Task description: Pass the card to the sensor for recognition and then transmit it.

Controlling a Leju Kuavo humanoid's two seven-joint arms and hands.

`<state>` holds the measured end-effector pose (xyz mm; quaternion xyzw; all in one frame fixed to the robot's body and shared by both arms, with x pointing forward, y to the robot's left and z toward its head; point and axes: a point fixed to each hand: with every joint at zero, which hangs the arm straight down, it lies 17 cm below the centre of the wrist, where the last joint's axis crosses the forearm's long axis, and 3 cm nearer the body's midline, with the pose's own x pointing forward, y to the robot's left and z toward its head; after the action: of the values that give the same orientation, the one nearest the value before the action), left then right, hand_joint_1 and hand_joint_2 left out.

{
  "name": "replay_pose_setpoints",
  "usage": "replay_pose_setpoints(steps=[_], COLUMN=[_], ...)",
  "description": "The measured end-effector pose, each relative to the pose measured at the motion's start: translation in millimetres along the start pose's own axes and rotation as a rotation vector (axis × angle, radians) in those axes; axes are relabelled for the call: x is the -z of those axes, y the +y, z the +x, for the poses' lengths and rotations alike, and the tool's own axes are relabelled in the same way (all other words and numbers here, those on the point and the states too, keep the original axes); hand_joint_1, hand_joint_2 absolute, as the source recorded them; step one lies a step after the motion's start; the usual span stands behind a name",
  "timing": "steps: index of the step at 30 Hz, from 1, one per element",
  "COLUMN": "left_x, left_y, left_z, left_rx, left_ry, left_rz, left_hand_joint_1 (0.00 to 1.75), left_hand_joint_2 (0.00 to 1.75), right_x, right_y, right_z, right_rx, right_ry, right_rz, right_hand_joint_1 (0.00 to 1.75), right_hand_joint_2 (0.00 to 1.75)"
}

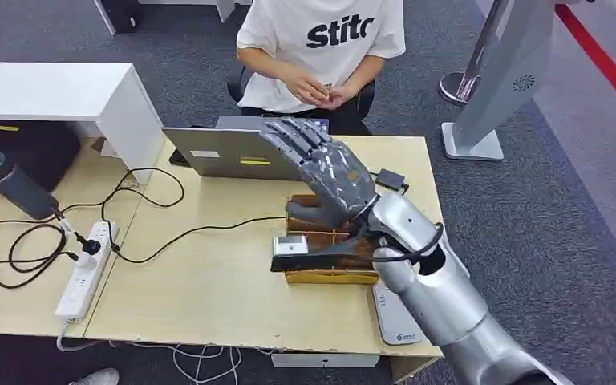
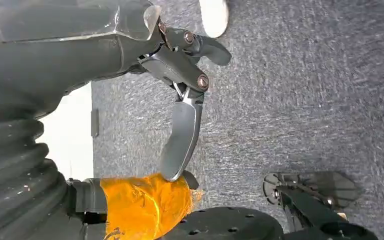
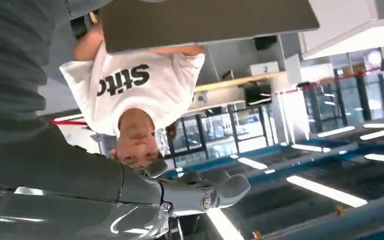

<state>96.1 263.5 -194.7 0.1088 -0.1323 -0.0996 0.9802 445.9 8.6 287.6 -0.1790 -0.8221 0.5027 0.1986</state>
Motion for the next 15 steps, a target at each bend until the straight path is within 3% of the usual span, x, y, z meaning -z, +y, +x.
replay_pose_setpoints(steps=[4,9,15], left_x=[-4,-12,-19], left_y=[0,-1,0], left_z=[-2,-5,-4], left_rx=[-0.029,-0.068,-0.082], left_ry=[0.004,0.013,0.005], left_rz=[0.011,0.029,0.040], left_hand_joint_1=[0.00,0.00,0.00], left_hand_joint_2=[1.75,1.75,1.75], right_x=[-53,-123,-180], right_y=[19,42,60], right_z=[15,3,-22], right_rx=[0.149,0.376,0.417], right_ry=[-0.013,0.088,0.241], right_rz=[-0.059,-0.095,-0.088], right_hand_joint_1=[0.00,0.00,0.00], right_hand_joint_2=[1.75,1.75,1.75])
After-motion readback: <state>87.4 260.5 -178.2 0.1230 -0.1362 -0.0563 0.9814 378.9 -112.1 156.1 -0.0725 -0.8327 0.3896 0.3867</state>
